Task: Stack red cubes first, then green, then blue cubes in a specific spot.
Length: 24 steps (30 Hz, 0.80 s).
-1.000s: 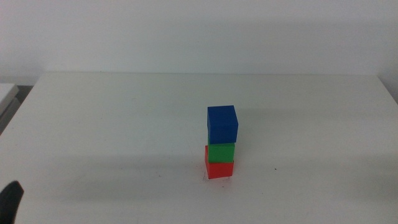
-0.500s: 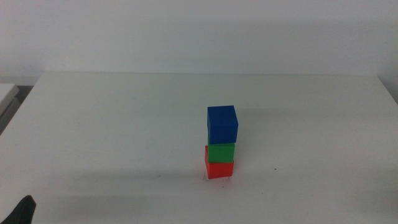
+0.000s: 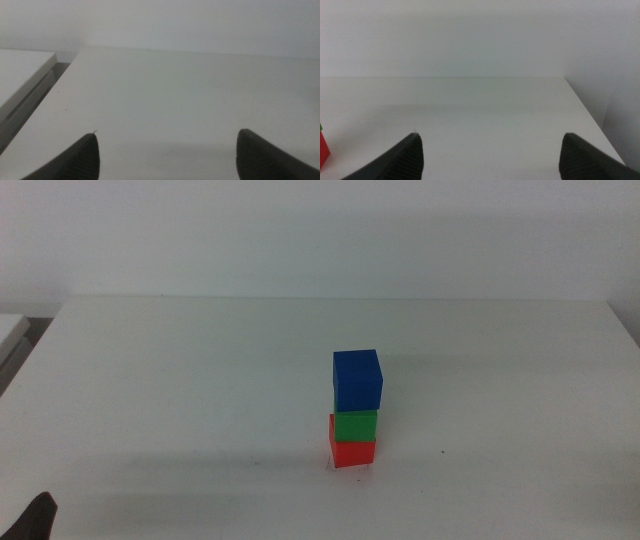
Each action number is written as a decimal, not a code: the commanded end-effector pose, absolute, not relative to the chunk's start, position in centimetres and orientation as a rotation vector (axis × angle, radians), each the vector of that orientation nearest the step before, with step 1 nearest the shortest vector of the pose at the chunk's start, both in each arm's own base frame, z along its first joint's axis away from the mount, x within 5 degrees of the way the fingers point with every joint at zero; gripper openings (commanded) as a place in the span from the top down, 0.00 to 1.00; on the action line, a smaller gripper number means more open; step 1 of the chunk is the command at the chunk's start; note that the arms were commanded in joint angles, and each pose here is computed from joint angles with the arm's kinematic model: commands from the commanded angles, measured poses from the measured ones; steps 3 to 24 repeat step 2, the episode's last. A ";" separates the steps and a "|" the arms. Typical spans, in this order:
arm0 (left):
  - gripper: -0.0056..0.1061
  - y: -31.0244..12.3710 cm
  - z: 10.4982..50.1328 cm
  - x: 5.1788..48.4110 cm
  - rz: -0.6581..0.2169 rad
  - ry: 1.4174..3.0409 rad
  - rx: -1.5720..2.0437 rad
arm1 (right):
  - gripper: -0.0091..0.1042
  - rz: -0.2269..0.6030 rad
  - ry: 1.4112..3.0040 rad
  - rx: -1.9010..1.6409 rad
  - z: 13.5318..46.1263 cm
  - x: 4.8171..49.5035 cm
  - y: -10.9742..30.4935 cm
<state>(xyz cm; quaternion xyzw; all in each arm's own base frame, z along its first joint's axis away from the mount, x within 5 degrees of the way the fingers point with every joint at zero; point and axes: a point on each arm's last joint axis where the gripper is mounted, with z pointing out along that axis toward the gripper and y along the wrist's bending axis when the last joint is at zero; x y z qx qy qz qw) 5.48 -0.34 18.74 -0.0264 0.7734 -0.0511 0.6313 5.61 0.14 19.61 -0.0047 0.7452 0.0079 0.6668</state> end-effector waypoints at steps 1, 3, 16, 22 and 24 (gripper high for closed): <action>0.11 -0.3 18.9 5.5 -0.116 1.754 -0.064 | 0.11 0.001 1.669 -0.012 19.6 5.6 0.1; 0.11 -0.3 18.9 5.5 -0.116 1.754 -0.064 | 0.11 0.001 1.669 -0.012 19.6 5.6 0.1; 0.11 -0.3 18.9 5.5 -0.116 1.754 -0.064 | 0.11 0.001 1.669 -0.012 19.6 5.6 0.1; 0.11 -0.3 18.9 5.5 -0.116 1.754 -0.064 | 0.11 0.001 1.669 -0.012 19.6 5.6 0.1; 0.11 -0.3 18.9 5.5 -0.116 1.754 -0.064 | 0.11 0.001 1.669 -0.012 19.6 5.6 0.1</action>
